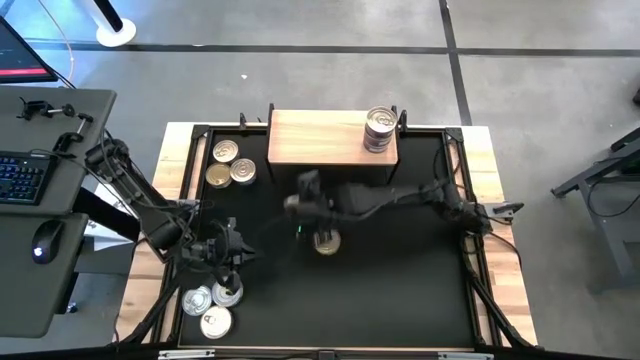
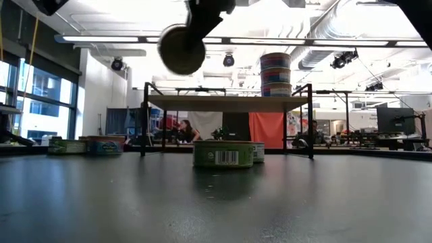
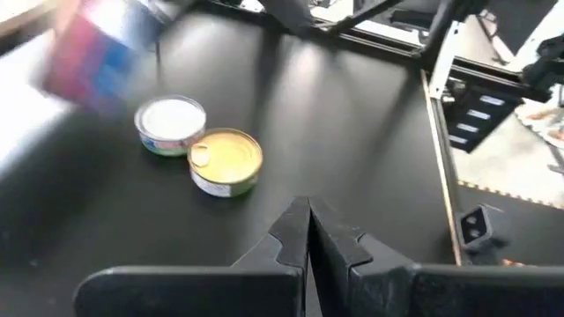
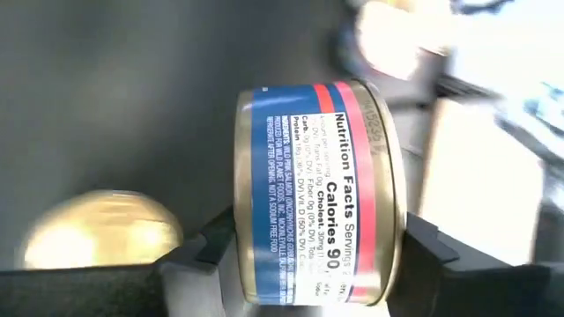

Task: Stack canned seafood by type on shelf
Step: Stack the blue tuna can on top of the blue tuna can

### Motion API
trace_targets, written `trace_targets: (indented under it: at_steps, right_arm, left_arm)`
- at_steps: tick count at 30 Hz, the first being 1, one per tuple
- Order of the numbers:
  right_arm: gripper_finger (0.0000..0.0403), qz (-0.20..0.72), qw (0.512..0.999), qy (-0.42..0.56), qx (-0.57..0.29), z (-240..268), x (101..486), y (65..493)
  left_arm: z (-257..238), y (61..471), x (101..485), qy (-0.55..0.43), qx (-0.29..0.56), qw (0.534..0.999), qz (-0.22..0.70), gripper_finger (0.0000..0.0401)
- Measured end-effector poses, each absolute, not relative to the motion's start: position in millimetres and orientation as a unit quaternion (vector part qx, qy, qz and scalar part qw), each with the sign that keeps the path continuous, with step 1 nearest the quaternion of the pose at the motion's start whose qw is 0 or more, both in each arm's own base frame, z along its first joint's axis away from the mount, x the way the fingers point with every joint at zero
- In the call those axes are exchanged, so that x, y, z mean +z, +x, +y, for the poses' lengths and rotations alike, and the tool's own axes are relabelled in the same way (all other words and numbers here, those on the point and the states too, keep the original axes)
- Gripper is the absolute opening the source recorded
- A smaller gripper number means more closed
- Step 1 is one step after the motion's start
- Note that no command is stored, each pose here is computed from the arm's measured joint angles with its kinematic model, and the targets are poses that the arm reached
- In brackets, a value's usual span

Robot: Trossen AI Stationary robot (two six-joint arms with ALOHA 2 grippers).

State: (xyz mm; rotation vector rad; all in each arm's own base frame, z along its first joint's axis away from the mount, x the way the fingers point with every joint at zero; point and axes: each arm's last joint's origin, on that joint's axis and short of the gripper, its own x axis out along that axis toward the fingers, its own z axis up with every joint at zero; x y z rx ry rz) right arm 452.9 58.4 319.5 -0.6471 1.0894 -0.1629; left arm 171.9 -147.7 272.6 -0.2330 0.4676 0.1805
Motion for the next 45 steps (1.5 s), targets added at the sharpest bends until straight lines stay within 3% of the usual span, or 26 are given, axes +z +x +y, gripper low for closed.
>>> trace_targets:
  at_steps: [7, 10, 13, 19, 28, 31, 39, 45]
  right_arm:
    - [0.0170, 0.471, 0.800, -0.246, -0.278, -11.7, 381.8, 413.2]
    - [0.0170, 0.485, 0.768, -0.232, -0.348, -32.5, 397.5, 386.3]
    - [0.0170, 0.509, 0.731, -0.214, -0.401, -43.4, 408.8, 356.1]
    - [0.0170, 0.464, 0.726, -0.212, -0.462, -52.1, 439.5, 316.0]
    - [0.0170, 0.535, 0.695, -0.196, -0.438, -85.4, 427.6, 279.8]
    - [0.0170, 0.569, 0.672, -0.226, -0.417, -93.5, 411.2, 280.4]
    - [0.0170, 0.564, 0.673, -0.294, -0.377, -100.3, 393.6, 298.9]
    - [0.0170, 0.584, 0.648, -0.313, -0.376, -103.0, 384.0, 298.6]
  left_arm:
    - [-142.7, 184.5, 281.0, -0.048, 0.079, 0.976, 0.197, 0.0000]
    - [-136.6, 196.2, 282.2, -0.025, 0.068, 0.984, 0.160, 0.0000]
    - [-124.0, 210.2, 272.6, -0.034, 0.025, 0.991, 0.131, 0.0000]
    - [-99.6, 231.8, 256.0, -0.088, -0.029, 0.992, 0.087, 0.0000]
    - [-88.0, 245.4, 247.3, -0.104, -0.001, 0.990, 0.099, 0.0000]
    - [-87.4, 248.3, 242.8, -0.112, 0.006, 0.988, 0.107, 0.0000]
    - [-88.7, 253.2, 232.9, -0.122, 0.034, 0.985, 0.120, 0.0000]
    - [-89.1, 254.1, 230.4, -0.127, 0.036, 0.983, 0.125, 0.0000]
